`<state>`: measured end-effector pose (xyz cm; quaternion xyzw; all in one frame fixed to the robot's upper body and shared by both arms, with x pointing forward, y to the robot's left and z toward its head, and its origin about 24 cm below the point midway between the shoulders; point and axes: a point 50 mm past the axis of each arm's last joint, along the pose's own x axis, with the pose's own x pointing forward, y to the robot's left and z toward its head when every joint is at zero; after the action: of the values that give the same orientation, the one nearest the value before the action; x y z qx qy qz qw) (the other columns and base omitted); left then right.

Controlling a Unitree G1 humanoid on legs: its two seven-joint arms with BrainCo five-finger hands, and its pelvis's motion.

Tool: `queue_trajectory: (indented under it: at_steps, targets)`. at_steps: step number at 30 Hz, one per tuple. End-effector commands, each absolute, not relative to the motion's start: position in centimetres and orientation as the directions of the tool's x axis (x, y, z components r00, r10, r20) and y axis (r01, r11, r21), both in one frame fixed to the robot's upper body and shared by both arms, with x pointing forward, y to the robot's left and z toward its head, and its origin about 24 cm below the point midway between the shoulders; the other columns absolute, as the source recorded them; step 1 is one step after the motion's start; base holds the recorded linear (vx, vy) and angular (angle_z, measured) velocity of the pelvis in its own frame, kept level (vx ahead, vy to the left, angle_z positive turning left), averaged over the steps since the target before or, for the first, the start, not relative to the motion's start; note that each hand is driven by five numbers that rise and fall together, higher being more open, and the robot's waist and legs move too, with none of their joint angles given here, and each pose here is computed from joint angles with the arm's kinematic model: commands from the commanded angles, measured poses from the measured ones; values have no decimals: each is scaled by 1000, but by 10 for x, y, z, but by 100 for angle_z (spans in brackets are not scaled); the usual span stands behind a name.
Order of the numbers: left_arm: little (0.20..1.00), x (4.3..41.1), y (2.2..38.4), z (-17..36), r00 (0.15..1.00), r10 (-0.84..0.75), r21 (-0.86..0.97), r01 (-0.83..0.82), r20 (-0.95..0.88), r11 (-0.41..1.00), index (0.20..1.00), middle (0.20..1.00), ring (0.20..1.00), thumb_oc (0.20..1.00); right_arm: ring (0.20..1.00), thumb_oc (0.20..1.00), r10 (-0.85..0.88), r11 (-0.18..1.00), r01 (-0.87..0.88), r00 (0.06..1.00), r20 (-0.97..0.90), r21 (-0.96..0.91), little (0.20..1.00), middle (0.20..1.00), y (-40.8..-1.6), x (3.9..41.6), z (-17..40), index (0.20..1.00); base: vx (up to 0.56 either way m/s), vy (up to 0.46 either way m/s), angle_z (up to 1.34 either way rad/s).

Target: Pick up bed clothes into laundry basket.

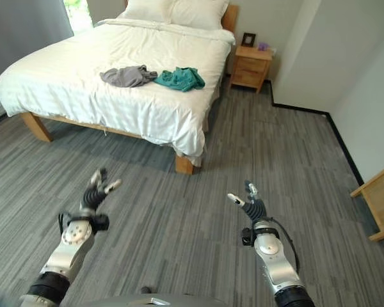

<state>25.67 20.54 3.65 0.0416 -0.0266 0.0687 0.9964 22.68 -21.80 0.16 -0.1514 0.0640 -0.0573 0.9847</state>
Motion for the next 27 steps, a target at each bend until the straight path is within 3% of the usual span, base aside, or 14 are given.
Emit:
queue_trajectory:
  at_steps: [1, 4, 11, 27]
  targets:
    - [1000, 250, 220, 56, 965, 199, -2, -202, 173, 979, 1000, 1000, 1000, 1000, 1000, 1000, -105, 950, 133, 988, 110, -284, 1000, 1000, -219, 236, 43, 1000, -8, -34, -2]
    - [1000, 240, 219, 61, 961, 192, -38, -188, 197, 981, 1000, 1000, 1000, 1000, 1000, 1000, -87, 953, 125, 985, 147, -276, 1000, 1000, -222, 233, 52, 1000, -125, -91, -2]
    - [1000, 224, 210, 30, 988, 149, -91, -145, 50, 985, 1000, 1000, 1000, 1000, 1000, 1000, -126, 948, 134, 991, 48, -290, 1000, 1000, -237, 219, 34, 1000, 20, -89, -18]
    - [1000, 228, 205, 18, 998, 68, 11, -68, -17, 998, 1000, 1000, 1000, 1000, 1000, 1000, -65, 920, 69, 998, 23, -386, 1000, 1000, -229, 227, 32, 1000, 410, 185, -44]
